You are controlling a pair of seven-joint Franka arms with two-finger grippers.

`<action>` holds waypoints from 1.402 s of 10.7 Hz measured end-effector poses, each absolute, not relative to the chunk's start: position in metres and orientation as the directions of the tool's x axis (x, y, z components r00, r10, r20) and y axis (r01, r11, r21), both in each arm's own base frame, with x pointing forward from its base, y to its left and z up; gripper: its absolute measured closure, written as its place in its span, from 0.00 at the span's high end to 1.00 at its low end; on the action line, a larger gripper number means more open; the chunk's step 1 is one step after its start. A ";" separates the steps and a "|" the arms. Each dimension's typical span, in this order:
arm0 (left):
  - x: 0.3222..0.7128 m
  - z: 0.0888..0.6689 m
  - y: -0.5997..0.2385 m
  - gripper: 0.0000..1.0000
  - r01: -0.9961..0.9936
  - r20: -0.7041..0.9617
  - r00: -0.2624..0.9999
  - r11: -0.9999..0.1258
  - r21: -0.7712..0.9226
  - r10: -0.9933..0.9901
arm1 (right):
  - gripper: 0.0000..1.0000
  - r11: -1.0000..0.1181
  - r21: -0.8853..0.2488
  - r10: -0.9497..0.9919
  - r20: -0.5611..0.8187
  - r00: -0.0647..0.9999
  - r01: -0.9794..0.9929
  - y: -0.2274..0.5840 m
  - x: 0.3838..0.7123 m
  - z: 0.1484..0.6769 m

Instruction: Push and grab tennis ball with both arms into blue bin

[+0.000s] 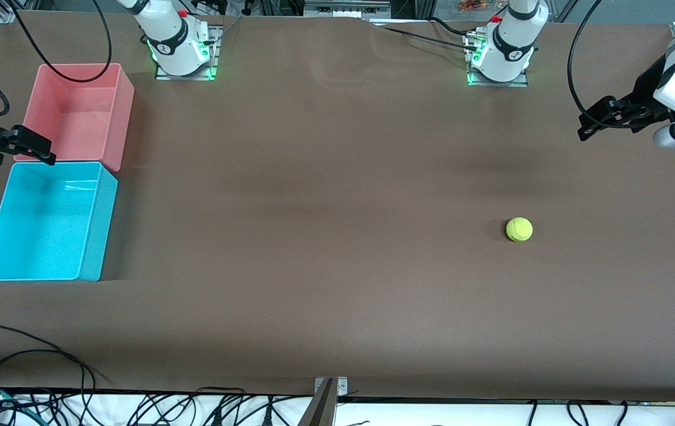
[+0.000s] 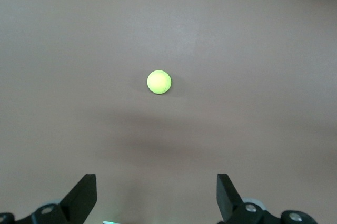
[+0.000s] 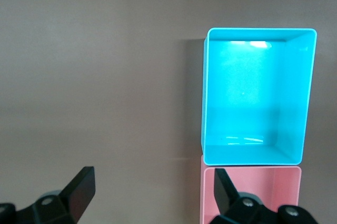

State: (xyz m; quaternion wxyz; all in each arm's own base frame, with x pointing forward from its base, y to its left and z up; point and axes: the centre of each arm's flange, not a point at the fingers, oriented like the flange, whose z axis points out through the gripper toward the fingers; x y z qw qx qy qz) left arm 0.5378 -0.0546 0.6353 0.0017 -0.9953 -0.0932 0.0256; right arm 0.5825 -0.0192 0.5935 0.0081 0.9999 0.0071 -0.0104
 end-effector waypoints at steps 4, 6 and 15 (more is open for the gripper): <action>0.538 0.635 -0.055 1.00 0.185 -0.051 0.981 -0.983 -0.008 0.186 | 1.00 -1.000 0.016 0.009 -0.021 1.000 0.009 -0.022 0.582 0.593; 0.538 0.635 -0.055 1.00 0.185 -0.051 0.981 -0.983 -0.008 0.186 | 1.00 -1.000 0.016 0.009 -0.021 1.000 0.009 -0.022 0.582 0.593; 0.537 0.635 -0.061 1.00 0.175 -0.051 0.983 -0.985 -0.008 0.175 | 1.00 -1.000 0.016 0.008 -0.021 1.000 0.008 -0.023 0.582 0.593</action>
